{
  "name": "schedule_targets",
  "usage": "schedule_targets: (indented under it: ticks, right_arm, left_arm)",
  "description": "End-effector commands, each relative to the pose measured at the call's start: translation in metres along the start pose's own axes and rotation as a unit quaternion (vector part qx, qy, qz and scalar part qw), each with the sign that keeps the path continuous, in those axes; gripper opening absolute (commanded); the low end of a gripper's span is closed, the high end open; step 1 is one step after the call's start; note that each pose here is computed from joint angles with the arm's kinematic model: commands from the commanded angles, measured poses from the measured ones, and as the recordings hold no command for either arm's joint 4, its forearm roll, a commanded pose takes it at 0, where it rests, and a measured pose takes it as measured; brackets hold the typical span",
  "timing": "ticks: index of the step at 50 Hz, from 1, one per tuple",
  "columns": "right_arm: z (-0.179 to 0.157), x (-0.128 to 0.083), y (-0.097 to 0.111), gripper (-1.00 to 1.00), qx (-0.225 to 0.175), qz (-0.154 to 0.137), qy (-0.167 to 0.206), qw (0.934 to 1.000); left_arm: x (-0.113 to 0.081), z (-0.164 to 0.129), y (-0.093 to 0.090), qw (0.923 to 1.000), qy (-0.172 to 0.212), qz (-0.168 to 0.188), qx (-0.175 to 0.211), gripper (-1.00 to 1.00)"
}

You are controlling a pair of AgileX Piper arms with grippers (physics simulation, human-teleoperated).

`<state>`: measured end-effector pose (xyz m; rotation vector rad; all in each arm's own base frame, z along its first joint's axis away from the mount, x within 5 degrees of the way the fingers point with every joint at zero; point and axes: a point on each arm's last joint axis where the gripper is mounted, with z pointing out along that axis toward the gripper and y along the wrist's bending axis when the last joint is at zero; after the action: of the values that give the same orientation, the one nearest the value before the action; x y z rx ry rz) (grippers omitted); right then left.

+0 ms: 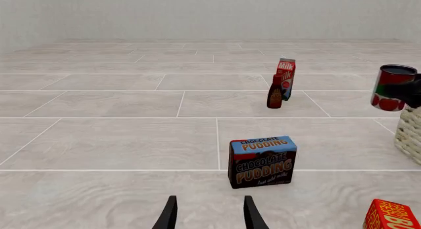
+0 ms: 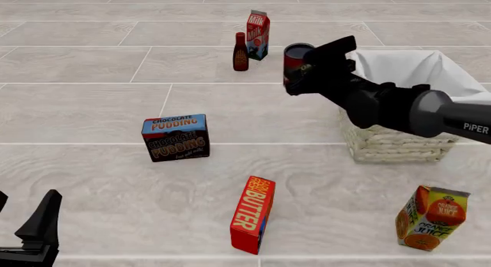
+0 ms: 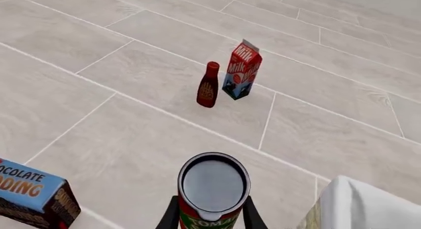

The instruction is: Pick the tomato sauce and place it in the basket.

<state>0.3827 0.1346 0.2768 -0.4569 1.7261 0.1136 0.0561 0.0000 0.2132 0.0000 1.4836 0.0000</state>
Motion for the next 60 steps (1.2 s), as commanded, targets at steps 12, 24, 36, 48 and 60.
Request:
schedule_targets:
  ticks: [12, 24, 36, 48, 60]
  right_arm:
    - [-0.004, -0.007, -0.045, -1.0, 0.053, 0.013, -0.005, 0.9985]
    - [-0.004, -0.011, -0.068, -1.0, 0.08, 0.011, -0.006, 0.9967]
    - [-0.008, -0.012, -0.087, -1.0, 0.103, 0.012, -0.01, 0.9946]
    - [-0.019, -0.015, -0.107, -1.0, 0.13, 0.015, -0.013, 0.9914]
    - [-0.031, -0.016, -0.127, -1.0, 0.156, 0.017, -0.012, 0.9875]
  left_arm:
    - [0.0, 0.0, 0.0, 1.0, 0.0, 0.0, 0.0, 1.0]
    - [0.0, 0.0, 0.0, 1.0, 0.0, 0.0, 0.0, 1.0]
    - [0.0, 0.0, 0.0, 1.0, 0.0, 0.0, 0.0, 1.0]
    - [0.0, 0.0, 0.0, 1.0, 0.0, 0.0, 0.0, 1.0]
    - [0.0, 0.0, 0.0, 1.0, 0.0, 0.0, 0.0, 1.0]
